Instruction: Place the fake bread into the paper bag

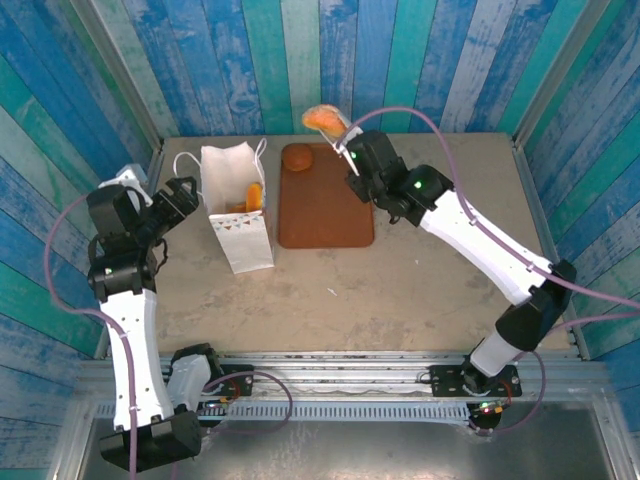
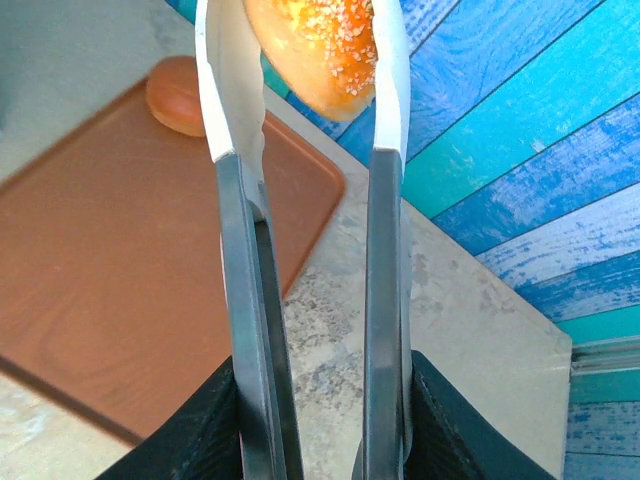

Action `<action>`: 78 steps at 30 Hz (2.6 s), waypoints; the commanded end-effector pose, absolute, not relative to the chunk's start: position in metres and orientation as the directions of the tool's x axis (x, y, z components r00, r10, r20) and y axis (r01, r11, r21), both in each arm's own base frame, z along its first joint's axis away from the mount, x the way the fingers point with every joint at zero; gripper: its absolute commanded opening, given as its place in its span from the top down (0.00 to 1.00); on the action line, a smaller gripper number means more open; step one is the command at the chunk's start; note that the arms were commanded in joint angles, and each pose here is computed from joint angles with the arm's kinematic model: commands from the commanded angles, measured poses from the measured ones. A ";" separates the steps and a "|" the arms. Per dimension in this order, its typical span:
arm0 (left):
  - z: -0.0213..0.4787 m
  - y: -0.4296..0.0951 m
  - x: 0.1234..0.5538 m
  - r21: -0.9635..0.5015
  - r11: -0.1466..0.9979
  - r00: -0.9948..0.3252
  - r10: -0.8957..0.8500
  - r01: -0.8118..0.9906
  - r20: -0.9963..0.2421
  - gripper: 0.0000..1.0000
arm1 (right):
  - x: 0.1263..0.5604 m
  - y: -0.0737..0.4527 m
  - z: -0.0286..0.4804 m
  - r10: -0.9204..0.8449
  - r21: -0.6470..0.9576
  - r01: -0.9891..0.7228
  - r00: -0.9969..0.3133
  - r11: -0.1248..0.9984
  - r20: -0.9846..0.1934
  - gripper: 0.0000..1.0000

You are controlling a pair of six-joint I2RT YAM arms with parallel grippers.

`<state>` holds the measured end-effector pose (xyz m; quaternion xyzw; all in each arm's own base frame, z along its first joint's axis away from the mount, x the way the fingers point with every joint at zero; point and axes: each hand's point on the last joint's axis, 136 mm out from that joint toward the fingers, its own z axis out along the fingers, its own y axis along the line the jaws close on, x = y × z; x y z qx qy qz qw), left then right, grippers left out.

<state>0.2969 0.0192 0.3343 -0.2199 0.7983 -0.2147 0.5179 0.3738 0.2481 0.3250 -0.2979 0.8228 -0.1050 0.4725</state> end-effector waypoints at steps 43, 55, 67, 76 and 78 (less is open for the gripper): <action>0.270 0.000 0.326 -0.704 0.706 -0.481 -0.646 -0.081 -0.593 0.41 | 0.226 0.431 0.402 -0.512 -0.355 -0.571 -0.137 0.740 -0.848 0.67; 0.262 0.003 0.321 -0.684 0.722 -0.481 -0.639 -0.104 -0.601 0.52 | 0.245 0.435 0.356 -0.461 -0.216 -0.582 -0.312 0.784 -0.831 0.67; 0.262 0.006 0.318 -0.666 0.736 -0.475 -0.631 -0.118 -0.613 0.56 | 0.262 0.434 0.317 -0.535 -0.269 -0.576 -0.361 0.772 -0.764 0.67; 0.263 0.008 0.317 -0.654 0.746 -0.473 -0.625 -0.125 -0.622 0.56 | 0.272 0.435 0.299 -0.577 -0.317 -0.565 -0.370 0.762 -0.728 0.63; 0.263 0.008 0.317 -0.655 0.745 -0.473 -0.625 -0.126 -0.621 0.56 | 0.273 0.434 0.296 -0.578 -0.313 -0.567 -0.377 0.762 -0.724 0.61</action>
